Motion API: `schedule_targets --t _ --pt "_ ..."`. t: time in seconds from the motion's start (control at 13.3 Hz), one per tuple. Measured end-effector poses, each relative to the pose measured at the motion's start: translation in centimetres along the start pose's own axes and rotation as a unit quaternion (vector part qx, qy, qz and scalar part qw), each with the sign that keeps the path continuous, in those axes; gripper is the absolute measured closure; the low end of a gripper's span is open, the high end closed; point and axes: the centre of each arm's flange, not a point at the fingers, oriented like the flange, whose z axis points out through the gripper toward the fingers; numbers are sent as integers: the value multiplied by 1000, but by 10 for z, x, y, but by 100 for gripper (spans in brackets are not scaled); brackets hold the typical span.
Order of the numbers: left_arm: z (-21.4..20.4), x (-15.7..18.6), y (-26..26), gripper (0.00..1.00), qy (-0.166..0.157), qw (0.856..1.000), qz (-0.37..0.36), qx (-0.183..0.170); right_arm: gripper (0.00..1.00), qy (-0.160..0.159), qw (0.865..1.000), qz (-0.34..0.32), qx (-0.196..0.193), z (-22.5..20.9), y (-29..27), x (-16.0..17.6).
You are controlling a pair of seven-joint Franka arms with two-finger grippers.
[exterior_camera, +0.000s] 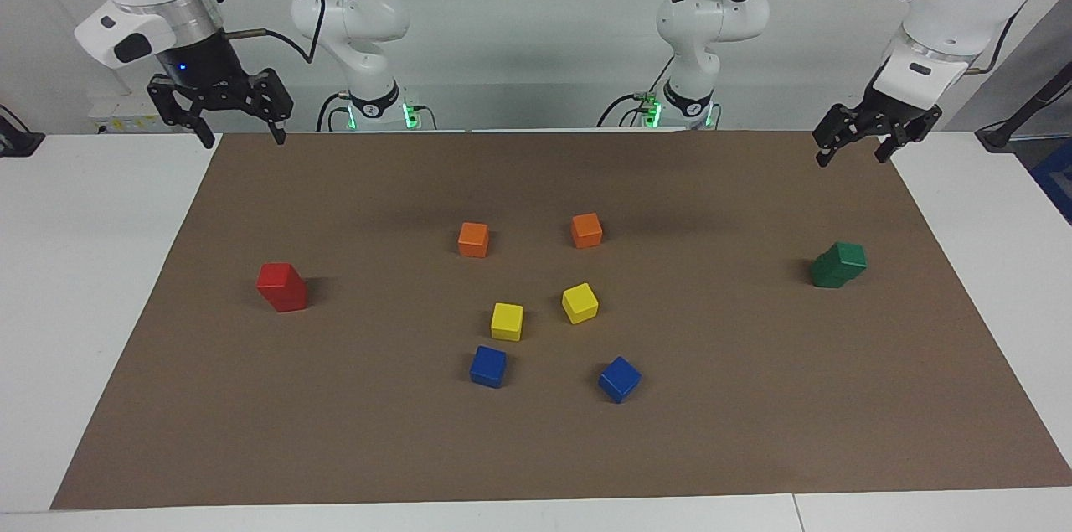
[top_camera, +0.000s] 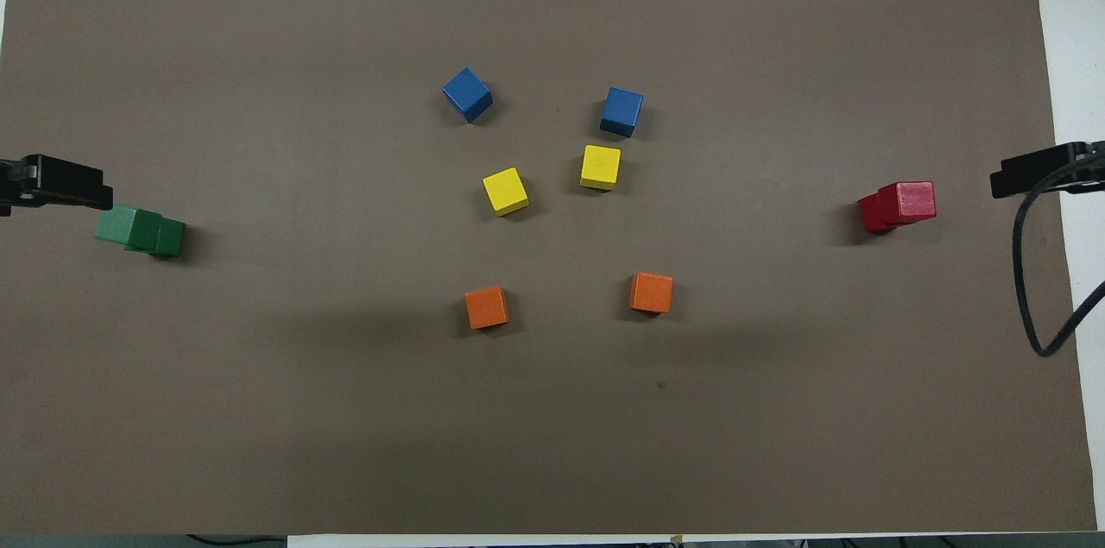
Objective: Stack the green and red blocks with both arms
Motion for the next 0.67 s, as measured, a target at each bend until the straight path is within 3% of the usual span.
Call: schedule_targets --t 0.67 --pt "0 0 0 0 1 1000 0 0 0 -4 1000 11 0 2 5 -1"
